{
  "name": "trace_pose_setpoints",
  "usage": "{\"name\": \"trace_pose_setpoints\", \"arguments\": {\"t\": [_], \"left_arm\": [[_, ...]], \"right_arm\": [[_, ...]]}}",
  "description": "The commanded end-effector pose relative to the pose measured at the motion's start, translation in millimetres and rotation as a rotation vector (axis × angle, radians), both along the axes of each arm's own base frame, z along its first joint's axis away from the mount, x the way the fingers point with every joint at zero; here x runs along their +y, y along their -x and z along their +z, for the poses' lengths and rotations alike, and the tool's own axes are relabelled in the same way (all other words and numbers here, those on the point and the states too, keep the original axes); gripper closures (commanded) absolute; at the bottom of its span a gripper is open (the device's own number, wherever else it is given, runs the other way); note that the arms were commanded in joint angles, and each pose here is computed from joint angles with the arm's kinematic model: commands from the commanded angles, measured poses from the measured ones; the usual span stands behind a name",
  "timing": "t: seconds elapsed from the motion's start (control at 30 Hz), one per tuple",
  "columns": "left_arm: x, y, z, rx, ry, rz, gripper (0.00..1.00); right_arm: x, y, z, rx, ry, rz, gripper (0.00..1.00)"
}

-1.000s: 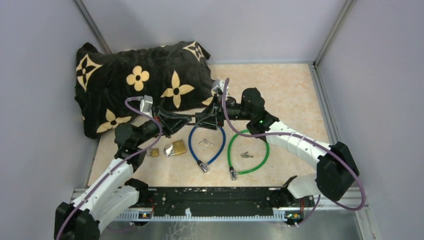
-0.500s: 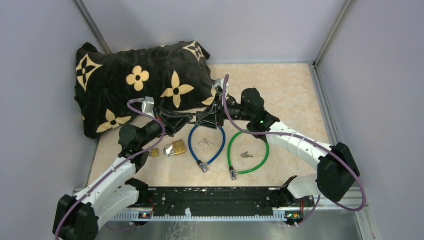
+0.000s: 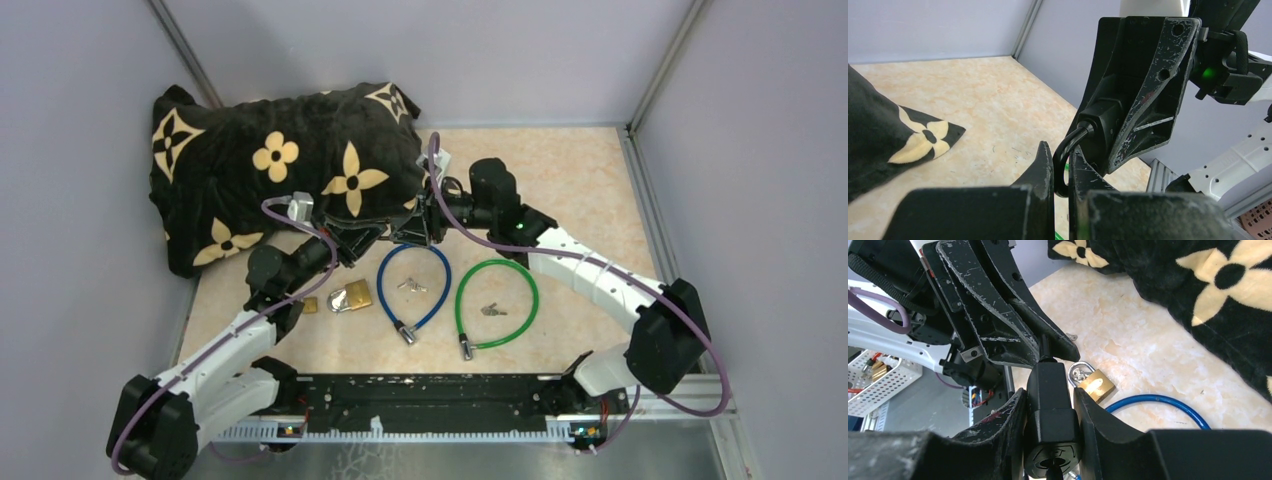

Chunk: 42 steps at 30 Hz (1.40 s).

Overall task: Lock with the key
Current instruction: Lock the lock.

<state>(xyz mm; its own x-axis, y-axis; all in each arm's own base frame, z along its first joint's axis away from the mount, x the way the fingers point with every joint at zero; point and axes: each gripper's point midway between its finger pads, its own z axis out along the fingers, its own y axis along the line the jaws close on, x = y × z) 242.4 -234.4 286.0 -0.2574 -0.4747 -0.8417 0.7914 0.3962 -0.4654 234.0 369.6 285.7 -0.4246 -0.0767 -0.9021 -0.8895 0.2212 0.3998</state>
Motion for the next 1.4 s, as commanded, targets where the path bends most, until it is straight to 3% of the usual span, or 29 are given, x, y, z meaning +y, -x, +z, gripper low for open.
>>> {"name": "trace_pose_setpoints", "arguments": {"t": [0.0, 0.1, 0.37, 0.7, 1.1, 1.37], "left_arm": [[-48.4, 117.9, 36.3, -0.188, -0.020, -0.564, 1.00], [-48.2, 134.0, 52.6, -0.275, -0.018, -0.642, 1.00], [-56.3, 149.0, 45.2, -0.274, -0.043, -0.746, 1.00], [-64.0, 139.0, 29.3, -0.160, -0.061, -0.741, 1.00], [-73.7, 111.7, -28.4, 0.133, -0.129, -0.675, 1.00], [-73.9, 107.9, -37.8, 0.104, -0.195, -0.689, 1.00]], "right_arm": [[56.7, 23.1, 66.5, -0.246, -0.236, 0.130, 1.00], [58.7, 38.1, 60.3, -0.263, -0.254, 0.238, 1.00], [63.7, 45.9, 96.2, -0.392, -0.292, 0.339, 1.00], [70.0, 41.8, 106.1, -0.431, -0.290, 0.338, 1.00], [56.0, 41.7, 145.2, -0.536, -0.314, 0.258, 1.00], [30.9, 35.0, 142.2, -0.610, -0.208, 0.172, 1.00]]}}
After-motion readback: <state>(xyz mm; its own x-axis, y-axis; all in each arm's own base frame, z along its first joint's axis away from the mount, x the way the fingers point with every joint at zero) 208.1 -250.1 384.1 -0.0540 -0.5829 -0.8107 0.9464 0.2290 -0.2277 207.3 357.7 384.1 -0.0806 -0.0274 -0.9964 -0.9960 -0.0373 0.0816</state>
